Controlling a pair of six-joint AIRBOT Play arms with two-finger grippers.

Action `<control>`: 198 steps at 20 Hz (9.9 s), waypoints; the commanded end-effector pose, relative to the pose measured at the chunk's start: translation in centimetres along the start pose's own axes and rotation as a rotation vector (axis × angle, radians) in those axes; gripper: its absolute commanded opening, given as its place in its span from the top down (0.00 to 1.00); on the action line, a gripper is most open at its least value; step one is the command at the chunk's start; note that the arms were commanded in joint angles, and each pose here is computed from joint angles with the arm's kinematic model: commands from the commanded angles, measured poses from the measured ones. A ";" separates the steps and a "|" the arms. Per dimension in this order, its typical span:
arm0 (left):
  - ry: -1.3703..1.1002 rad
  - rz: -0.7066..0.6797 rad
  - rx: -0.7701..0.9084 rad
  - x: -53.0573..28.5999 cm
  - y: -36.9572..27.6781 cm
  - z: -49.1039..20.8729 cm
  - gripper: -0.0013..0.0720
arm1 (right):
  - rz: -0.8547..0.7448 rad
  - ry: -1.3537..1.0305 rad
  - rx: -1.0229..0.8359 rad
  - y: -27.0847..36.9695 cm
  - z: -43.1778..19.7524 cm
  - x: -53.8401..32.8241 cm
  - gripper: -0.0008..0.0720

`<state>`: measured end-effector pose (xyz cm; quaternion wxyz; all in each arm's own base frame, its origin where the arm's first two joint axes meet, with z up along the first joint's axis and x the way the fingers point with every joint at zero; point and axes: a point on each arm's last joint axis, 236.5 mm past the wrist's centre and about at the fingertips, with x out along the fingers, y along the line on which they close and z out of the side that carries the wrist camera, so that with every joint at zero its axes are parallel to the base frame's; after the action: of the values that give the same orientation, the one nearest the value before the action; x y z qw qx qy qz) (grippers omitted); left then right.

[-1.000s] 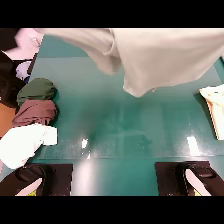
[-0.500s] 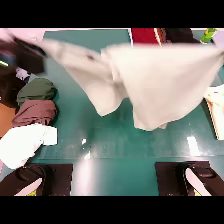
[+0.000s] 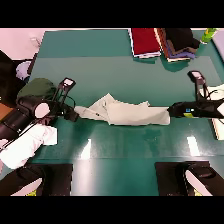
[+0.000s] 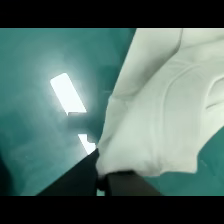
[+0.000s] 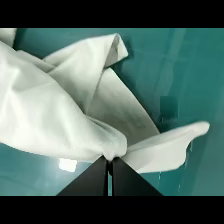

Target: Fold the shirts.

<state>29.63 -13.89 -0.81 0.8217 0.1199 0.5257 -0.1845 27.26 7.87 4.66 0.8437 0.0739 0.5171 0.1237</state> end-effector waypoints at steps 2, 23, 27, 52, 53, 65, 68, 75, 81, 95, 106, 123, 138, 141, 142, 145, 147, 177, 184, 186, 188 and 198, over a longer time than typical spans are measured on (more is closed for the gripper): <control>0.058 -0.055 -0.045 0.7 -1.3 -1.8 0.22 | 0.007 0.037 0.005 0.0 -1.7 1.5 0.97; 0.154 -0.338 -0.106 8.1 -4.0 8.7 0.22 | 0.010 0.036 0.025 0.1 -1.6 1.4 0.97; 0.185 -0.346 -0.109 9.3 -4.4 8.0 0.22 | 0.009 0.034 0.028 0.1 -1.6 1.4 0.96; -0.861 -0.080 0.135 -35.7 -1.4 22.1 0.94 | -0.064 -0.661 -0.220 5.9 16.3 -25.5 0.96; -0.943 -0.062 0.145 -39.7 -1.5 21.2 0.94 | -0.093 -0.688 -0.233 5.9 16.6 -27.7 0.96; -1.417 0.003 0.169 -58.5 -2.4 15.7 0.94 | -0.134 -0.801 -0.278 7.6 20.2 -36.1 0.96; -1.262 -0.017 0.160 -52.2 -1.9 19.1 0.94 | -0.125 -0.640 -0.225 5.9 20.7 -29.1 0.97; -0.375 -0.145 0.075 -17.6 -0.9 20.6 0.94 | 0.126 0.031 -0.126 6.3 14.7 -3.3 0.96; -0.009 -0.129 -0.007 1.8 0.6 13.3 0.94 | 0.104 0.173 -0.062 4.2 9.3 10.3 0.93; 0.040 -0.116 -0.023 2.9 0.9 11.9 0.94 | 0.171 0.342 -0.045 0.8 2.9 12.0 0.12; 0.044 -0.123 -0.026 2.9 0.7 11.9 0.94 | 0.220 0.251 -0.071 3.9 3.1 14.3 0.67; -1.281 0.063 -0.005 -54.5 1.2 15.5 0.94 | -0.157 -0.851 -0.248 4.5 18.8 -34.2 0.96; -0.715 0.131 0.007 -28.3 5.3 27.1 0.94 | -0.124 -0.260 0.043 -4.1 20.6 -14.9 0.97; -0.490 0.155 0.016 -14.3 7.0 29.1 0.94 | -0.146 -0.076 0.081 -7.0 19.5 -4.6 0.97; -0.430 0.149 0.017 -10.5 7.2 29.1 0.94 | -0.141 -0.047 0.088 -7.5 19.5 -2.1 0.97; -0.255 0.131 0.007 -2.3 7.3 27.1 0.94 | -0.114 0.025 0.104 -8.0 19.4 2.5 0.96; -0.188 0.125 0.006 -0.9 7.3 25.7 0.49 | -0.110 0.049 0.096 -7.9 19.7 3.7 0.87; 0.318 -0.270 -0.469 1.7 -8.0 -11.8 0.25 | -0.081 0.129 0.182 -6.6 5.5 1.4 0.29; 0.258 -0.214 -0.531 3.1 -6.6 -11.4 0.25 | -0.077 0.153 0.183 -6.5 5.0 1.3 0.29; 0.241 -0.244 -0.559 3.2 -7.2 -10.8 0.40 | -0.077 0.153 0.183 -6.5 5.0 1.3 0.29; 0.225 -0.251 -0.521 3.2 -7.2 -10.6 0.94 | -0.076 0.155 0.183 -6.5 4.9 1.3 0.29; 0.146 -0.211 -0.368 -0.4 -5.8 -5.6 0.94 | -0.216 0.349 0.442 -15.3 -6.2 -1.0 0.08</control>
<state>21.99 -16.92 -3.65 0.7609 -0.0897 0.6238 -0.1542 27.26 -3.98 1.16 0.7419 0.1512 0.6530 -0.0189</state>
